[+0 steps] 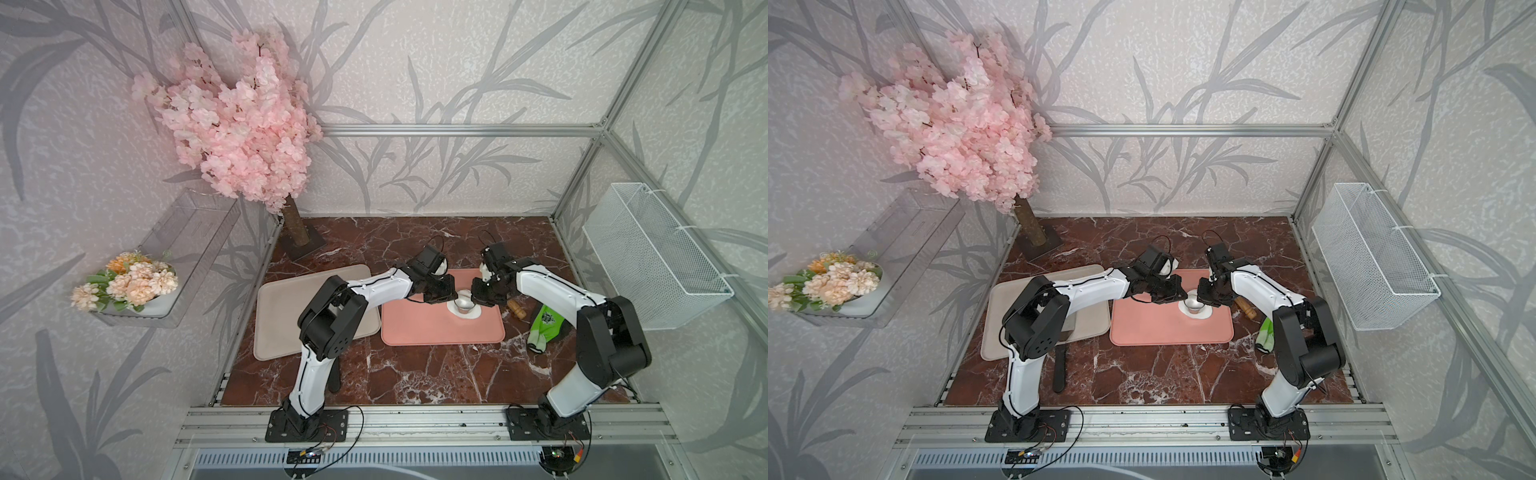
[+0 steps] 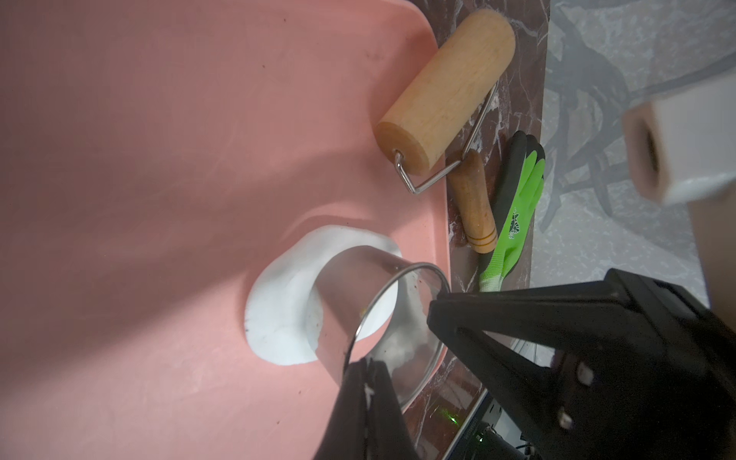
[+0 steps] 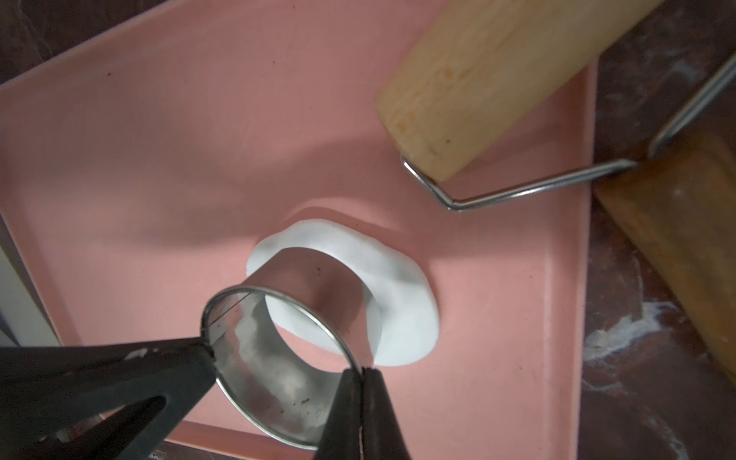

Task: Roll out the dumpling wrappers from the dough
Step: Press the dumpling wrapper on the work surface.

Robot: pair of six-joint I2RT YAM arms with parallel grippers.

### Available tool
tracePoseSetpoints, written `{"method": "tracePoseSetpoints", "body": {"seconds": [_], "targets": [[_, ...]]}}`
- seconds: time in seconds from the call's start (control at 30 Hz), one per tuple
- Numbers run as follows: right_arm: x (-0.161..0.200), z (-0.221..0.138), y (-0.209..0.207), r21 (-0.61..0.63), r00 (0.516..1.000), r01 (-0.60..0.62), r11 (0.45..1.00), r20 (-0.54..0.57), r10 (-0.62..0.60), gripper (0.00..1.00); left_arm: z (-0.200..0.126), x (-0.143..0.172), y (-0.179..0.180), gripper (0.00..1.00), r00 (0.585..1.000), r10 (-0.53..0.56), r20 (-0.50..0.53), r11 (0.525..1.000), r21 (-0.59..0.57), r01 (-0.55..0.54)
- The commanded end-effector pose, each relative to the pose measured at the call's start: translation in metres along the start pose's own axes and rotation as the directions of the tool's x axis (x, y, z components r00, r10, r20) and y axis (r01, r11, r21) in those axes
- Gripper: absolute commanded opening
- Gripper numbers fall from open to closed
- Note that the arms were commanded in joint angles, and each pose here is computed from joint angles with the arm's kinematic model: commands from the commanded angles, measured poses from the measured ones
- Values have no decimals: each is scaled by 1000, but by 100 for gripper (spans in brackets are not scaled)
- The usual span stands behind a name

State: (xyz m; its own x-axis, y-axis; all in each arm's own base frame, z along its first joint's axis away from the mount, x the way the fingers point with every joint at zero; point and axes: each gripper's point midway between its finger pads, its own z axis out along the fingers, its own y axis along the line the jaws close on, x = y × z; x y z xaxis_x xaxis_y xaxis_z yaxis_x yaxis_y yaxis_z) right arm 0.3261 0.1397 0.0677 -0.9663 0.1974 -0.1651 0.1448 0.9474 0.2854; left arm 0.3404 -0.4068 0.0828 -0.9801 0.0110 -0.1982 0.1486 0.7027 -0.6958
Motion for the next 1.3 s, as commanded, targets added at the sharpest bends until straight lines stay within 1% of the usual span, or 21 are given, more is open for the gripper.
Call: {"method": "tracePoseSetpoints", "body": {"seconds": [0.0,0.23,0.53,0.93,1.13,1.27], "targets": [[0,4,-2,-2,1000,-9,1000,-7,9,0,4,-7,-11,5,1000,14,9,1000,23,-14],[-1,5,-4,0,1000,-15,1000,-7,15,0,10,-5,-6,0,1000,7,-5,1000,10,-7],[2,8,-9,1,1000,-24,1000,-18,24,0,14,-5,-5,0,1000,5,-10,1000,8,-5],[8,17,-15,8,999,-33,999,-40,33,0,21,2,9,0,1000,-5,-30,1000,-20,4],[7,19,-16,9,998,-41,999,-36,41,0,23,4,13,0,999,-5,-35,999,-33,4],[2,13,-13,0,999,-39,999,-20,39,0,21,2,11,0,1000,3,-31,999,-33,-4]]}}
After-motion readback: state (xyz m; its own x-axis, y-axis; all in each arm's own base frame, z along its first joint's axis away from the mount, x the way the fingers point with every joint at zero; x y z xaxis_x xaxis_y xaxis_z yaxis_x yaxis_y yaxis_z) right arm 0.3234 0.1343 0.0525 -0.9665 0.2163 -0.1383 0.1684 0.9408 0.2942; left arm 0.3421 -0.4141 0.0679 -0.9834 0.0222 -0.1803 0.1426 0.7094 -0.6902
